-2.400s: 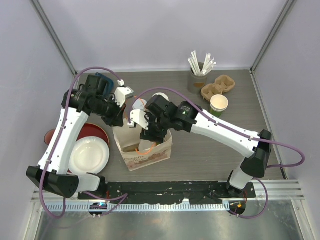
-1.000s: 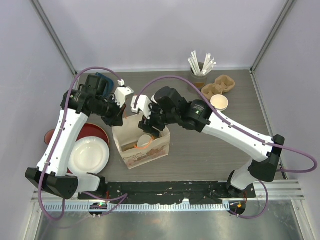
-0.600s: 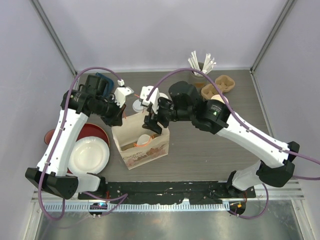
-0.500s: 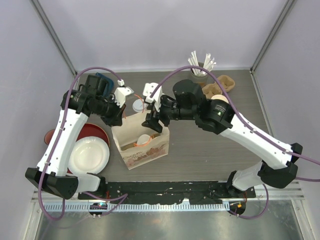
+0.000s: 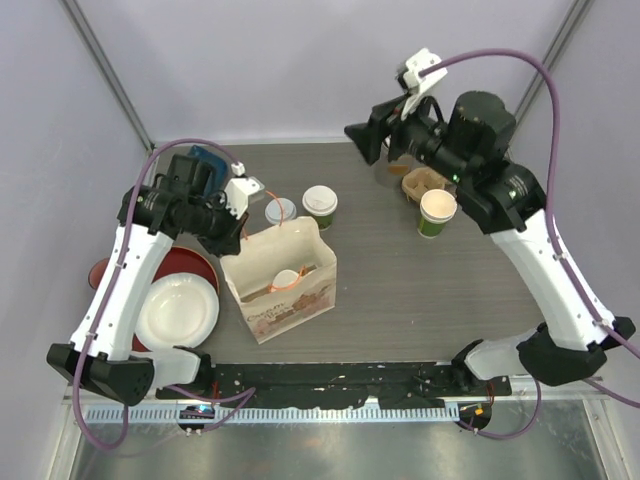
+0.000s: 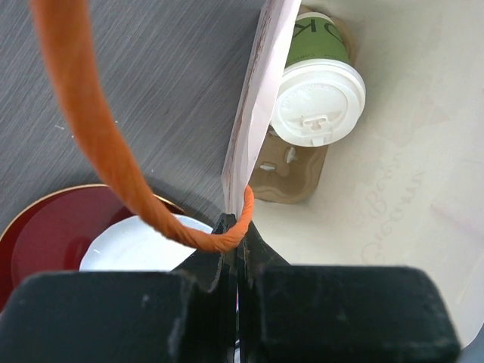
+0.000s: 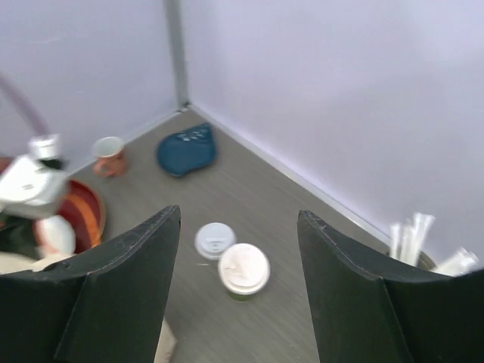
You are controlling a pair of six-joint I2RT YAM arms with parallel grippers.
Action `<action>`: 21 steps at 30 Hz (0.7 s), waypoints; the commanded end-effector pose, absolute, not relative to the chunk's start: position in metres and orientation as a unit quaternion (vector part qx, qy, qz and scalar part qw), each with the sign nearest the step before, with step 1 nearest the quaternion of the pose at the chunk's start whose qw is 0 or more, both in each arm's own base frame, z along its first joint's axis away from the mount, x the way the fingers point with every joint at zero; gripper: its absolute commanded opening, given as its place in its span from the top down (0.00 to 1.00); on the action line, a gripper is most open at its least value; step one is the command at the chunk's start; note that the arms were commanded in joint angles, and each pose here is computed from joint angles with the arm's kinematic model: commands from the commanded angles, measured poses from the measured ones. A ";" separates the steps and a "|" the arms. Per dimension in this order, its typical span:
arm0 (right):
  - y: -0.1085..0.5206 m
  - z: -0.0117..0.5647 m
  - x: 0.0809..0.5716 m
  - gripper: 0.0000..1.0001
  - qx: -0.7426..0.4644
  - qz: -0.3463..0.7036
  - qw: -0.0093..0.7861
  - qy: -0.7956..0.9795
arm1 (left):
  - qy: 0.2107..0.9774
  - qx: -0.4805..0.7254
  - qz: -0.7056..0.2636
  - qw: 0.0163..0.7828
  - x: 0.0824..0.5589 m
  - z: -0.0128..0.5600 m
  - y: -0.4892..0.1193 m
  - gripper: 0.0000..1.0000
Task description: Pack the takeout coffee
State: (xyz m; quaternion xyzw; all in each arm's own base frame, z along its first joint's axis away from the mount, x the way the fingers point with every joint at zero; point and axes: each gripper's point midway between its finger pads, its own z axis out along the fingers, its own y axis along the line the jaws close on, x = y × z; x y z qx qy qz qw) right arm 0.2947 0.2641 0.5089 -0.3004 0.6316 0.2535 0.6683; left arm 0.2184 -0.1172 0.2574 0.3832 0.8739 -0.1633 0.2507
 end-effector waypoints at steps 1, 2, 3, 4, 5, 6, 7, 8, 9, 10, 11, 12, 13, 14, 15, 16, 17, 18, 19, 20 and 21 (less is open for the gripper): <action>0.250 0.482 0.357 0.32 -0.254 0.221 0.659 0.672 | 0.896 0.369 -0.156 0.189 0.180 0.248 -0.101 1.00; 0.252 0.473 0.365 0.32 -0.260 0.220 0.650 0.679 | 0.898 0.368 -0.154 0.186 0.179 0.247 -0.099 1.00; 0.249 0.462 0.378 0.34 -0.260 0.219 0.641 0.688 | 0.899 0.368 -0.152 0.181 0.177 0.246 -0.098 1.00; 0.256 0.442 0.391 0.35 -0.268 0.224 0.622 0.701 | 0.900 0.369 -0.144 0.181 0.176 0.245 -0.095 1.00; 0.260 0.429 0.400 0.35 -0.275 0.232 0.608 0.708 | 0.901 0.368 -0.141 0.180 0.175 0.245 -0.093 1.00; 0.264 0.418 0.403 0.36 -0.298 0.237 0.596 0.707 | 0.903 0.367 -0.134 0.177 0.174 0.243 -0.090 1.00; 0.272 0.395 0.415 0.36 -0.310 0.235 0.576 0.719 | 0.905 0.366 -0.123 0.182 0.173 0.244 -0.086 1.00; 0.274 0.384 0.420 0.37 -0.316 0.231 0.566 0.726 | 0.906 0.365 -0.116 0.181 0.172 0.244 -0.083 1.00; 0.280 0.376 0.421 0.38 -0.341 0.232 0.557 0.721 | 0.907 0.364 -0.111 0.181 0.171 0.244 -0.081 1.00; 0.287 0.351 0.430 0.38 -0.353 0.233 0.534 0.732 | 0.909 0.360 -0.107 0.182 0.171 0.244 -0.077 1.00; 0.290 0.344 0.431 0.38 -0.361 0.234 0.524 0.735 | 0.910 0.357 -0.105 0.181 0.169 0.244 -0.076 1.00; 0.293 0.334 0.434 0.39 -0.370 0.239 0.511 0.738 | 0.912 0.356 -0.102 0.176 0.167 0.242 -0.073 1.00; 0.300 0.326 0.432 0.39 -0.390 0.247 0.500 0.732 | 0.914 0.352 -0.099 0.175 0.166 0.242 -0.070 1.00; 0.305 0.309 0.435 0.39 -0.399 0.252 0.481 0.739 | 0.914 0.353 -0.095 0.177 0.165 0.241 -0.068 1.00; 0.308 0.301 0.435 0.40 -0.408 0.254 0.473 0.738 | 0.916 0.350 -0.093 0.173 0.163 0.239 -0.065 1.00; 0.310 0.296 0.436 0.39 -0.421 0.248 0.470 0.735 | 0.917 0.347 -0.090 0.174 0.162 0.239 -0.063 1.00; 0.317 0.281 0.436 0.39 -0.430 0.245 0.457 0.739 | 0.918 0.346 -0.087 0.174 0.161 0.238 -0.060 1.00; 0.319 0.277 0.436 0.39 -0.439 0.239 0.453 0.738 | 0.919 0.344 -0.084 0.173 0.161 0.237 -0.058 1.00; 0.323 0.270 0.435 0.39 -0.449 0.235 0.447 0.738 | 0.920 0.342 -0.080 0.173 0.160 0.237 -0.056 1.00; 0.328 0.261 0.434 0.39 -0.461 0.225 0.439 0.738 | 0.922 0.339 -0.075 0.169 0.160 0.235 -0.053 1.00; 0.331 0.257 0.432 0.39 -0.469 0.221 0.434 0.737 | 0.923 0.338 -0.070 0.168 0.160 0.234 -0.051 1.00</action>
